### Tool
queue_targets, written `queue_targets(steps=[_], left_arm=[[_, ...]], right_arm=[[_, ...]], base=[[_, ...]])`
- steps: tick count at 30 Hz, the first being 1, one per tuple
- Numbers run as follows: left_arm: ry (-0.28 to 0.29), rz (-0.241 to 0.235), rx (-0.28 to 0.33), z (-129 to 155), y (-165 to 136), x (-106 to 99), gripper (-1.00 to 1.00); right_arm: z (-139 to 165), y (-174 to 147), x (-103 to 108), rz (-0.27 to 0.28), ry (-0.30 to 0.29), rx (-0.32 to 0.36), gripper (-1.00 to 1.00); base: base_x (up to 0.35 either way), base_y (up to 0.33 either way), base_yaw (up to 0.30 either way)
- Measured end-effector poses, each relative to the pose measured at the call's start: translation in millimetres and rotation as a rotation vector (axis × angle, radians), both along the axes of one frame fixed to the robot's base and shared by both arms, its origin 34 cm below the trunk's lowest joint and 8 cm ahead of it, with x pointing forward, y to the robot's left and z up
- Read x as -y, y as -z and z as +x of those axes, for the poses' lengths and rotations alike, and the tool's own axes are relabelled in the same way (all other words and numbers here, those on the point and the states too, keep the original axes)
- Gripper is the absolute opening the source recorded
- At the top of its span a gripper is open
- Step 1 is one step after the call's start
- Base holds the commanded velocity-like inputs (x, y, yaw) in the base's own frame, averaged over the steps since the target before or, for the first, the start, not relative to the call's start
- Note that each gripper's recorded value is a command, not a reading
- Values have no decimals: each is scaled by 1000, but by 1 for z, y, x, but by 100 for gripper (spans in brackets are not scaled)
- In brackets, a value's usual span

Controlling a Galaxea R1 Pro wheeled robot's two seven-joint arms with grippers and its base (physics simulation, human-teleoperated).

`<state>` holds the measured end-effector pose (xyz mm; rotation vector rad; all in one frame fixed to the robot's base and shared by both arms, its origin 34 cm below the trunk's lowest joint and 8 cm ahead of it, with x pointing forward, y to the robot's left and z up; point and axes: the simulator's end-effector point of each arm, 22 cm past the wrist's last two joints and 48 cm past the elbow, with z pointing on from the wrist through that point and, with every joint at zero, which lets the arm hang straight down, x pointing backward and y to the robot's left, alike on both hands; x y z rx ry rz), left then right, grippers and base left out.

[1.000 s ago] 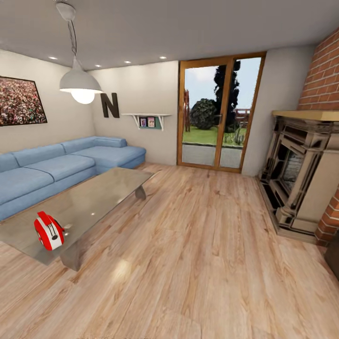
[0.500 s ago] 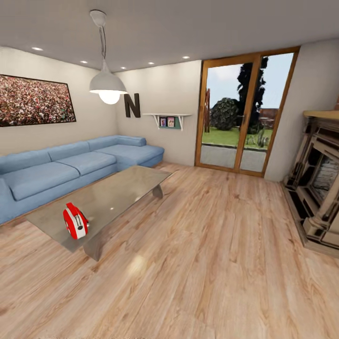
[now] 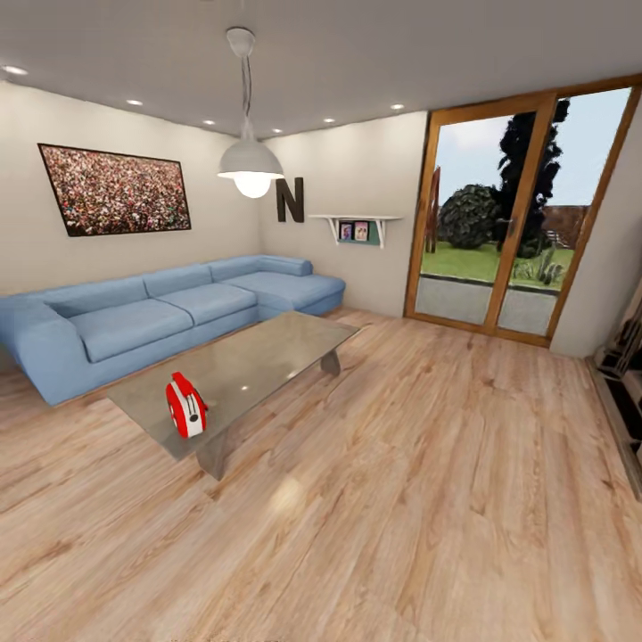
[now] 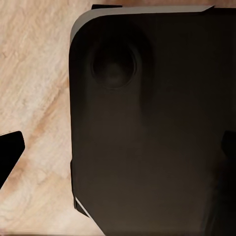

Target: Turn on the radio receiver that's on the table in the living room.

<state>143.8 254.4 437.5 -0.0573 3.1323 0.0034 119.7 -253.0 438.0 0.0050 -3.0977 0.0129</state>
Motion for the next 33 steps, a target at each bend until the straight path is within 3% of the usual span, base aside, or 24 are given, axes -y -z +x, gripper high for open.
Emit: queue_targets(steps=[33], left_arm=[[-1,0,0,0,0,0,100]], right_arm=[[0,0,0,-1,0,0,100]], base=[[0,0,272]])
